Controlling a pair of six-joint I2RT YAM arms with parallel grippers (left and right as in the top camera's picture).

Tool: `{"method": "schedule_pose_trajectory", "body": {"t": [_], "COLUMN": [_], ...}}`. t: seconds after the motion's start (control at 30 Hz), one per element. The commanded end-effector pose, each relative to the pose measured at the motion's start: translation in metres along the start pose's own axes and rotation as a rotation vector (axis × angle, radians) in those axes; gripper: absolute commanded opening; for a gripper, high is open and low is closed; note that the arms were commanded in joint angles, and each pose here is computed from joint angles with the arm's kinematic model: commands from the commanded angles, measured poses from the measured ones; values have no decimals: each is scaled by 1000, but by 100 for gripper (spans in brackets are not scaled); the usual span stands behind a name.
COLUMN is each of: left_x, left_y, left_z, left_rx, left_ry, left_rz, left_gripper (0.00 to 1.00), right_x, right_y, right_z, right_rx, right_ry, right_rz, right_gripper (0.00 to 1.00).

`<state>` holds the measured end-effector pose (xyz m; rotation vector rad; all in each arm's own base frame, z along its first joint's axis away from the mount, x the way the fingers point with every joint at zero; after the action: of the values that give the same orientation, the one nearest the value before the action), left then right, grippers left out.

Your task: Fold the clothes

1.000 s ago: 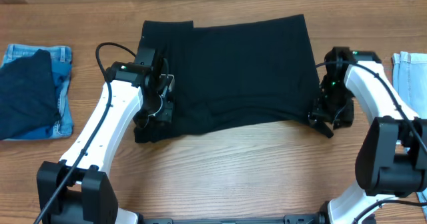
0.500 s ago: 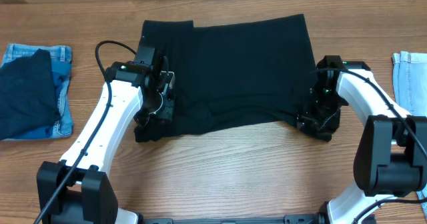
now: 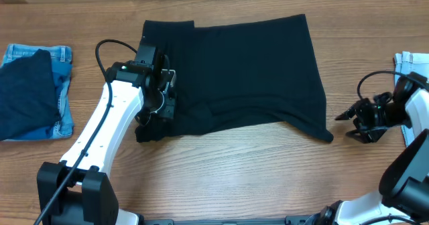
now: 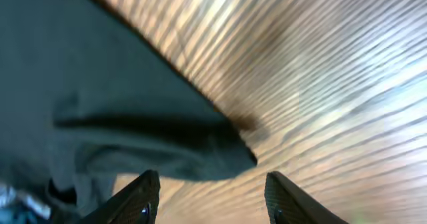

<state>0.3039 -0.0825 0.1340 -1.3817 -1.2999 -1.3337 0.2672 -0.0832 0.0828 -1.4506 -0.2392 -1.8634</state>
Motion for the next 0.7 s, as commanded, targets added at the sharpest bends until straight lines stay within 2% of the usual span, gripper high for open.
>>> {"method": "schedule_pose_trajectory", "body": {"t": [0.0, 0.07, 0.23, 0.3, 0.4, 0.43, 0.5, 0.53, 0.57, 0.6, 0.67], "left_x": [3, 3, 3, 3, 3, 3, 3, 3, 3, 3, 3], "left_y": [4, 4, 4, 3, 3, 3, 3, 3, 3, 3, 4], "left_z": [0, 0, 0, 0, 0, 0, 0, 0, 0, 0, 0], "left_rx": [-11, -15, -15, -14, -15, -15, -15, -15, -15, -15, -15], "left_ry": [-4, -4, -4, -4, -4, -4, -4, -4, -4, -4, -4], "left_rz": [-15, -15, -14, -12, -12, -11, -11, -11, -11, -11, -15], "left_gripper": [4, 4, 4, 4, 4, 4, 4, 4, 4, 4, 4], "right_x": [-28, -48, -52, -52, -53, -53, -53, -53, -53, -53, -51], "right_y": [-24, -35, -32, -27, -19, -17, -16, -16, -16, -16, -16], "right_z": [-12, -23, -24, -22, -20, -19, -19, -19, -19, -19, -18], "right_rx": [40, 22, 30, 39, 58, 63, 65, 66, 67, 66, 76], "right_ry": [33, 63, 68, 74, 84, 84, 85, 85, 85, 85, 87], "right_rz": [75, 102, 85, 63, 27, 18, 13, 12, 12, 12, 7], "right_gripper": [55, 55, 54, 47, 42, 39, 24, 19, 9, 4, 4]}}
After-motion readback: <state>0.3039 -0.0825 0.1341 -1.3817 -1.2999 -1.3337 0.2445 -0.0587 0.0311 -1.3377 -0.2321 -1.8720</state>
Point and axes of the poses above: each gripper's point midway between its finger pads, its own x axis back along the fingers, its own z axis along the line the jaws close on, y = z × x, the point moved 3 cm from there along x, back along the fingers, and after that the axes turned 1 degree about -x, right-handed, at the moved point
